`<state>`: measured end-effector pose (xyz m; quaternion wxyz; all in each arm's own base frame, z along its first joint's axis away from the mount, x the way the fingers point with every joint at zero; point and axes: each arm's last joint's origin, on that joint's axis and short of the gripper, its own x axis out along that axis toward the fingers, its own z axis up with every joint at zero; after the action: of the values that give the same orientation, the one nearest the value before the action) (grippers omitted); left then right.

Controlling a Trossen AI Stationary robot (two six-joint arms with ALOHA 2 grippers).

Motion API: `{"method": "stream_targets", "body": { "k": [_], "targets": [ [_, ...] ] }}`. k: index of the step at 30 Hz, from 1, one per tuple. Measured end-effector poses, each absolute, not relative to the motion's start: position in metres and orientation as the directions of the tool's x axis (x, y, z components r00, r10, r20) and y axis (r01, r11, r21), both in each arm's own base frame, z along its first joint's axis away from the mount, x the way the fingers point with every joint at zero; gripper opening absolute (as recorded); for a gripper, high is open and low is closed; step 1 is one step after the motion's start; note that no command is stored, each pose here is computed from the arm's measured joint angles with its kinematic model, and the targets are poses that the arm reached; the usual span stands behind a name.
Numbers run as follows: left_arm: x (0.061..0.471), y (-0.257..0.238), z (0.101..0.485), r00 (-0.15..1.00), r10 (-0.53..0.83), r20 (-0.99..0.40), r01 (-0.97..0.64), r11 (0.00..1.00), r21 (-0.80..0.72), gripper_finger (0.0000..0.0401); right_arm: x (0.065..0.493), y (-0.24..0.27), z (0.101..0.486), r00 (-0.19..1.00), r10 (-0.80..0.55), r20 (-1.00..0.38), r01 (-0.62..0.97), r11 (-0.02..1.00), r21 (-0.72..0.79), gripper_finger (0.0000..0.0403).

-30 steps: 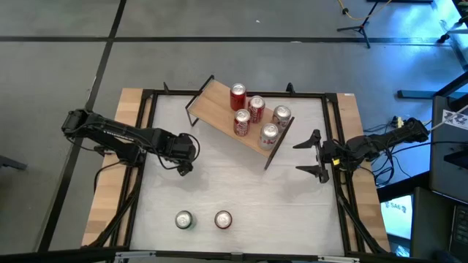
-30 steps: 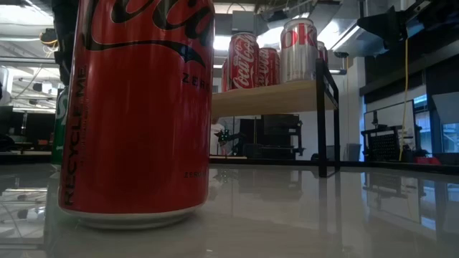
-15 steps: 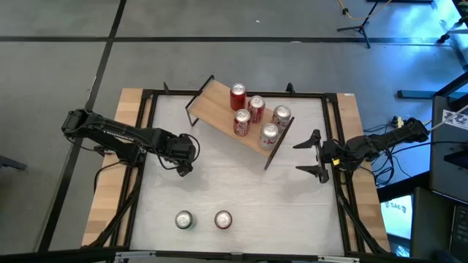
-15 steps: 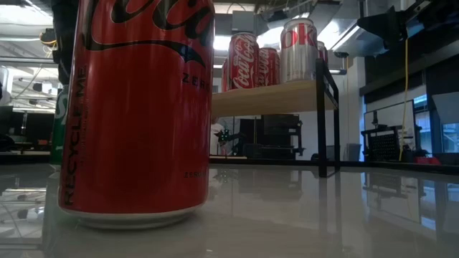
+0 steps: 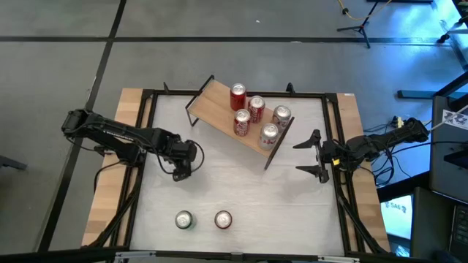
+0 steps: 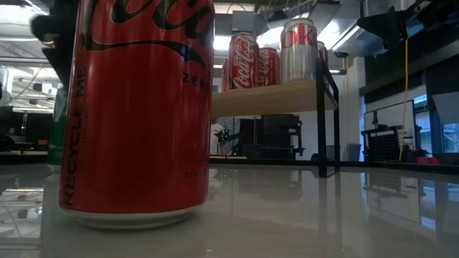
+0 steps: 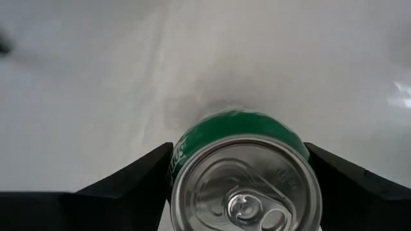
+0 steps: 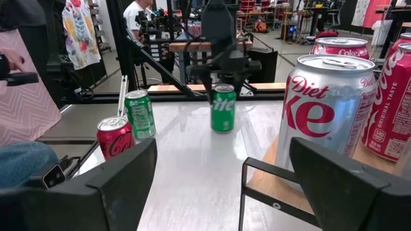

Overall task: Place canned beverage on shelf
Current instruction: Put the top green soda can on the shelf

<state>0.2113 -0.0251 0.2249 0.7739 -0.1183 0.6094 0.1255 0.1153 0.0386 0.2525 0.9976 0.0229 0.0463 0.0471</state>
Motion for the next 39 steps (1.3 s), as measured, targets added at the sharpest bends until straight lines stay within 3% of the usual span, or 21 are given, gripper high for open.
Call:
{"method": "stream_targets", "body": {
  "k": [4,9,18,32,39],
  "targets": [
    [0.216,-0.028,0.226,0.268,-0.028,-0.963,-0.151,0.986,-0.070,0.0287,0.115,0.039,0.253,0.991,0.096,-0.090,-0.092,0.995,0.045,0.0349],
    [0.218,-0.028,0.226,0.281,-0.028,-0.959,-0.019,0.999,-0.035,0.0287,0.115,0.039,0.253,0.991,0.096,-0.090,-0.092,0.995,0.045,0.0349],
    [0.225,-0.029,0.240,0.340,-0.048,-0.939,-0.017,0.998,-0.057,0.0287,0.115,0.039,0.253,0.991,0.096,-0.090,-0.092,0.995,0.044,0.0349],
    [0.239,0.011,0.332,0.514,0.034,-0.857,-0.075,0.997,-0.005,0.0287,0.115,0.039,0.253,0.991,0.096,-0.090,-0.092,0.995,0.044,0.0349],
    [0.243,0.046,0.371,0.584,0.173,-0.793,-0.133,0.984,0.117,0.0287,0.115,0.039,0.253,0.991,0.096,-0.090,-0.092,0.995,0.044,0.0349]
  ]
}}
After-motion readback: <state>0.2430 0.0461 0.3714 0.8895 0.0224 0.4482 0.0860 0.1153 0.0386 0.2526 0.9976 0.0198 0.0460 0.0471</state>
